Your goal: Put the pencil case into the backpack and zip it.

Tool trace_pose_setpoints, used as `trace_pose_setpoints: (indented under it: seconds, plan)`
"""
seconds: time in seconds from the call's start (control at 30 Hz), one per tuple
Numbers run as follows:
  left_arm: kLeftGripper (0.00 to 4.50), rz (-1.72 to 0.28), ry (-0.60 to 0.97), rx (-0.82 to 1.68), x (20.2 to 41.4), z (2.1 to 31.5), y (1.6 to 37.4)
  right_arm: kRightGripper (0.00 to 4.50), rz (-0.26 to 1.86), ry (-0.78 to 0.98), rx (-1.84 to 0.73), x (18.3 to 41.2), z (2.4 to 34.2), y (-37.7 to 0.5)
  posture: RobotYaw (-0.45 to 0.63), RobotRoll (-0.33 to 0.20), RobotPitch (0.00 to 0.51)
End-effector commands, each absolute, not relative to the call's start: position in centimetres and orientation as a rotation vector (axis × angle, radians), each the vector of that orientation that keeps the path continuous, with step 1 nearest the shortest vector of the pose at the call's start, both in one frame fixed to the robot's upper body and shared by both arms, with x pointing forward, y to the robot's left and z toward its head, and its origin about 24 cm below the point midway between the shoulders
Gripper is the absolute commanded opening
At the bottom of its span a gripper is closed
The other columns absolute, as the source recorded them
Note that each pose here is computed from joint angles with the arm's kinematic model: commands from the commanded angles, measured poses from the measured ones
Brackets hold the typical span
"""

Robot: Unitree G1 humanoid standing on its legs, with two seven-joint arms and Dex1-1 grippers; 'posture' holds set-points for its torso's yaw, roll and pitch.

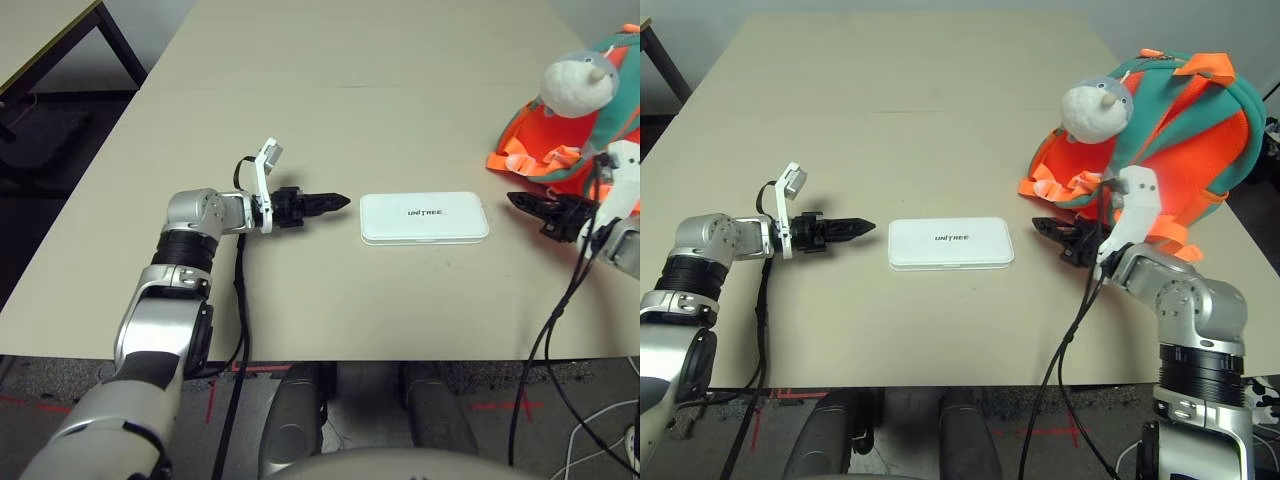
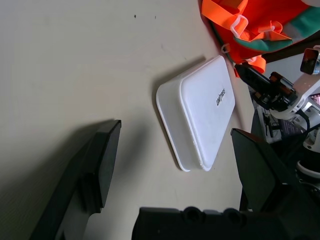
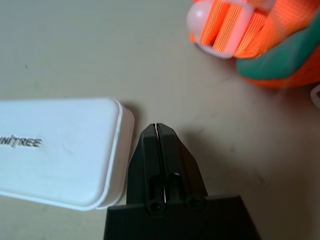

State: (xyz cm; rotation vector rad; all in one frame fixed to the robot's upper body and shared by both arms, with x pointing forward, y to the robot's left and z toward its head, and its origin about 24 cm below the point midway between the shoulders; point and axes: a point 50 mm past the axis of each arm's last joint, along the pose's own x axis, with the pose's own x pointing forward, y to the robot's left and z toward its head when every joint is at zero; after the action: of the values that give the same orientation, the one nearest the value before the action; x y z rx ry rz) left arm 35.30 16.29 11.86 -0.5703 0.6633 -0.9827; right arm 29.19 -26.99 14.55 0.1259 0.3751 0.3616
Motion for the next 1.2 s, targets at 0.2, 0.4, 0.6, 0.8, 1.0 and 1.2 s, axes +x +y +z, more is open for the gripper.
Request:
trace_pose_setpoints:
  seconds: [0.2, 0.4, 0.6, 0.8, 1.0, 1.2]
  plan:
    - [4.50, -1.008, 0.838, -0.626, 34.5, 9.7, 14.7, 0.03, 0.348, 0.471, 0.000, 29.3, 12.6, -24.4, -0.02, 0.000, 0.126]
    - [4.50, -1.054, 0.906, -0.615, 34.1, 9.6, 13.7, 0.03, 0.334, 0.464, -0.020, 30.1, 12.2, -24.1, -0.01, 0.000, 0.132]
    - [4.50, -1.070, 0.961, -0.641, 33.9, 9.3, 12.7, 0.03, 0.382, 0.477, -0.022, 30.1, 12.4, -23.4, -0.02, 0.000, 0.139]
    - [4.50, -1.065, 0.992, -0.650, 33.8, 8.6, 11.5, 0.03, 0.473, 0.473, -0.023, 29.8, 12.7, -21.5, -0.03, 0.000, 0.144]
    - [4.50, -1.053, 0.983, -0.652, 34.1, 8.5, 10.8, 0.03, 0.543, 0.458, -0.029, 29.5, 13.0, -19.7, -0.03, 0.000, 0.147]
    - [4.50, -1.041, 0.984, -0.653, 34.1, 8.4, 10.9, 0.03, 0.584, 0.445, -0.024, 29.5, 13.1, -18.5, -0.03, 0.000, 0.144]
